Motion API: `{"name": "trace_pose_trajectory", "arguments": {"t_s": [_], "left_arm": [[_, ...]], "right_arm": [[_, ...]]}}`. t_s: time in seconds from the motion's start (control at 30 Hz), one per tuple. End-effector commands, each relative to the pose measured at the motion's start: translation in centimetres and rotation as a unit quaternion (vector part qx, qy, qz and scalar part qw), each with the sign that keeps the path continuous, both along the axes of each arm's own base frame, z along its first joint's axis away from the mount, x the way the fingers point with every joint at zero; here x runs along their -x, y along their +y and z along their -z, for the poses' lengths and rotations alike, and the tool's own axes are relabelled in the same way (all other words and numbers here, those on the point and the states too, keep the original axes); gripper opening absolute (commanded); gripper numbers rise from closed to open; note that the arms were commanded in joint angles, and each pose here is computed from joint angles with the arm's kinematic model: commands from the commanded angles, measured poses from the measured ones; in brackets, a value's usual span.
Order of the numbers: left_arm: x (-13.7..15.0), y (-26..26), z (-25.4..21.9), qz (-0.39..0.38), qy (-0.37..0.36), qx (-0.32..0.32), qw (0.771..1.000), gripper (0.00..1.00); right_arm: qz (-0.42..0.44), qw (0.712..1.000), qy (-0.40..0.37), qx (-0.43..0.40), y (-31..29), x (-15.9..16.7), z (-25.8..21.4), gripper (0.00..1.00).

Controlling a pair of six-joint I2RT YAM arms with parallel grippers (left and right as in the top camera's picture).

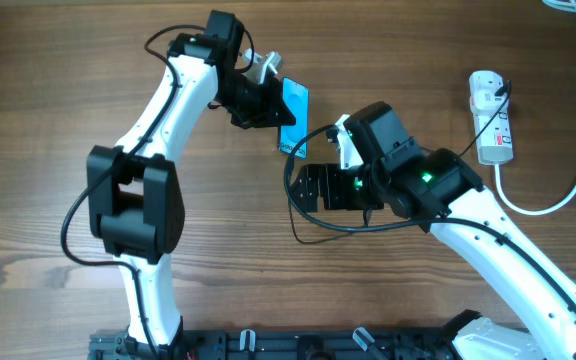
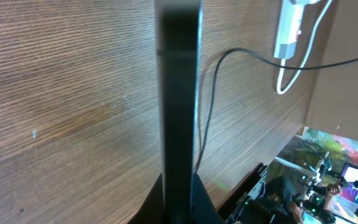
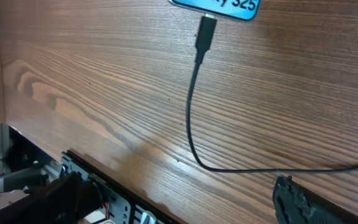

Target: Plug charger to phone and switch on socket

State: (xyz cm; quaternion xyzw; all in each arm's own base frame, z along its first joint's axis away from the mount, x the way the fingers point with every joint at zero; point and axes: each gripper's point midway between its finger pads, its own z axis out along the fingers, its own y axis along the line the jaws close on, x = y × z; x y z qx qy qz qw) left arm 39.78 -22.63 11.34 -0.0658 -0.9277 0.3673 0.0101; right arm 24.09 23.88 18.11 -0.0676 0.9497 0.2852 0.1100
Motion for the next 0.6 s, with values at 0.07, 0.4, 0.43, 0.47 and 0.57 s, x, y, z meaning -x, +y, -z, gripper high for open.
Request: {"name": "trace_pose_trajectory", "arguments": {"t_s": [0.07, 0.4, 0.43, 0.47, 0.57], "left_arm": [[0.3, -1.8, 2.7, 0.016, 0.020, 0.003, 1.000, 0.04], [-0.1, -2.6, 6.2, 0.008, 0.032, -0.033, 0.999, 0.04], [0.1, -2.6, 6.8, 0.009, 0.038, -0.035, 0.999, 0.04], [0.2, -2.7, 7.0, 0.010, 0.042, -0.036, 0.998, 0.04], [0.4, -2.8, 7.7, 0.011, 0.048, -0.038, 0.998, 0.04]], "right_arm": [[-0.011, 1.000, -0.008, -0.010, 0.4, -0.1, -0.1, 1.00], [-0.005, 1.000, -0.003, -0.011, 0.6, -0.2, 0.0, 1.00], [-0.005, 1.000, 0.000, -0.009, 0.6, -0.3, 0.2, 1.00], [-0.005, 1.000, 0.004, -0.007, 0.6, -0.3, 0.5, 1.00], [-0.006, 1.000, 0.017, -0.002, 0.8, -0.3, 1.4, 1.00]]}}
